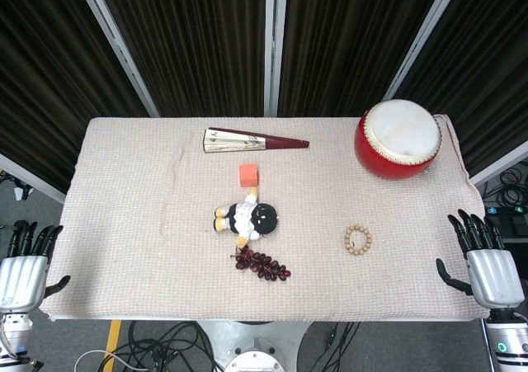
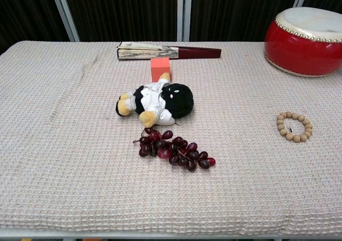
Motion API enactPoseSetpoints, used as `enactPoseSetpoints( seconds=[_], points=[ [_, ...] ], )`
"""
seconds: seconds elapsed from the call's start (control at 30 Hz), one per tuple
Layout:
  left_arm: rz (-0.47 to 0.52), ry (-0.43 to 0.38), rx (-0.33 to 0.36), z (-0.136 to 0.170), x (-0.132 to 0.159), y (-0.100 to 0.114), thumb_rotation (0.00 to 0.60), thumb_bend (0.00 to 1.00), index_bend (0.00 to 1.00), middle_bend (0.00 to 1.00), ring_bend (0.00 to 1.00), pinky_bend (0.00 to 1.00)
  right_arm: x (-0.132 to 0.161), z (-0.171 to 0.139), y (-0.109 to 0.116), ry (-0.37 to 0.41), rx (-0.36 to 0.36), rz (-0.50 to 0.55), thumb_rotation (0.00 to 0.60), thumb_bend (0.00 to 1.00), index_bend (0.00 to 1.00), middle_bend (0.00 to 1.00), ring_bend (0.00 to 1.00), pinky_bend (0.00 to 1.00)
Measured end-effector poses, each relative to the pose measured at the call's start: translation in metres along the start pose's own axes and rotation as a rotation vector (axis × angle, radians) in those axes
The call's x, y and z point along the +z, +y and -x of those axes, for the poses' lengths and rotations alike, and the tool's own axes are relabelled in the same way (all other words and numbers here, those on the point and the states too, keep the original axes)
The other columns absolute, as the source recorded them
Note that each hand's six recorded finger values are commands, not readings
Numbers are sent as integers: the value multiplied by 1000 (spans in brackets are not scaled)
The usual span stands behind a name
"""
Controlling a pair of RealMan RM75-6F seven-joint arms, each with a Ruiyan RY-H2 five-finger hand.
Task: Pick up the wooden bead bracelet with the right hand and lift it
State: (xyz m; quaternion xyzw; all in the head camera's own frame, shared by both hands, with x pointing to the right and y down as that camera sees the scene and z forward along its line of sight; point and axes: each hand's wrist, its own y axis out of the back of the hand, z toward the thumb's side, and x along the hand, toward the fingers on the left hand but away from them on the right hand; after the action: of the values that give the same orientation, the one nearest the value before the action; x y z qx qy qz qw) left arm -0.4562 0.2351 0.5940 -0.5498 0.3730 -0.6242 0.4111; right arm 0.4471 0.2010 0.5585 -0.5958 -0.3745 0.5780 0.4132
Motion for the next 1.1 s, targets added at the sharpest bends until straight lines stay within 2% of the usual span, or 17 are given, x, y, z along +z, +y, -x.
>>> enactPoseSetpoints(
  seconds=[0.4,0.5,0.57,0.63,0.73,0.9,1.1],
  points=[
    [43,2,0,0,1,-1,600,0,142,148,7,15,8,6,0,41,-7,5,366,312,0,7,0,0],
    [49,-6,-4,-1,2,-1,600,0,142,148,7,15,15,17,-1,74,-10,-3,372,324,0,91,0,0],
    [47,-7,-4,-1,3,-1,600,0,141,148,7,15,22,25,-5,100,-6,-11,412,337,10,134,0,0],
    [45,-8,-6,-1,3,-1,600,0,141,148,7,15,30,36,-13,132,16,-18,495,339,35,172,0,0],
    [50,-7,-13,-1,4,-2,600,0,142,148,7,15,46,56,-31,188,73,-31,576,337,61,196,0,0],
    [60,9,-25,-1,-1,-3,600,0,141,148,7,15,79,94,-76,294,187,-90,600,336,125,228,0,0],
    [70,18,-40,-1,-3,-7,600,0,142,148,7,15,109,125,-116,382,225,-192,600,335,222,268,0,0]
  ],
)
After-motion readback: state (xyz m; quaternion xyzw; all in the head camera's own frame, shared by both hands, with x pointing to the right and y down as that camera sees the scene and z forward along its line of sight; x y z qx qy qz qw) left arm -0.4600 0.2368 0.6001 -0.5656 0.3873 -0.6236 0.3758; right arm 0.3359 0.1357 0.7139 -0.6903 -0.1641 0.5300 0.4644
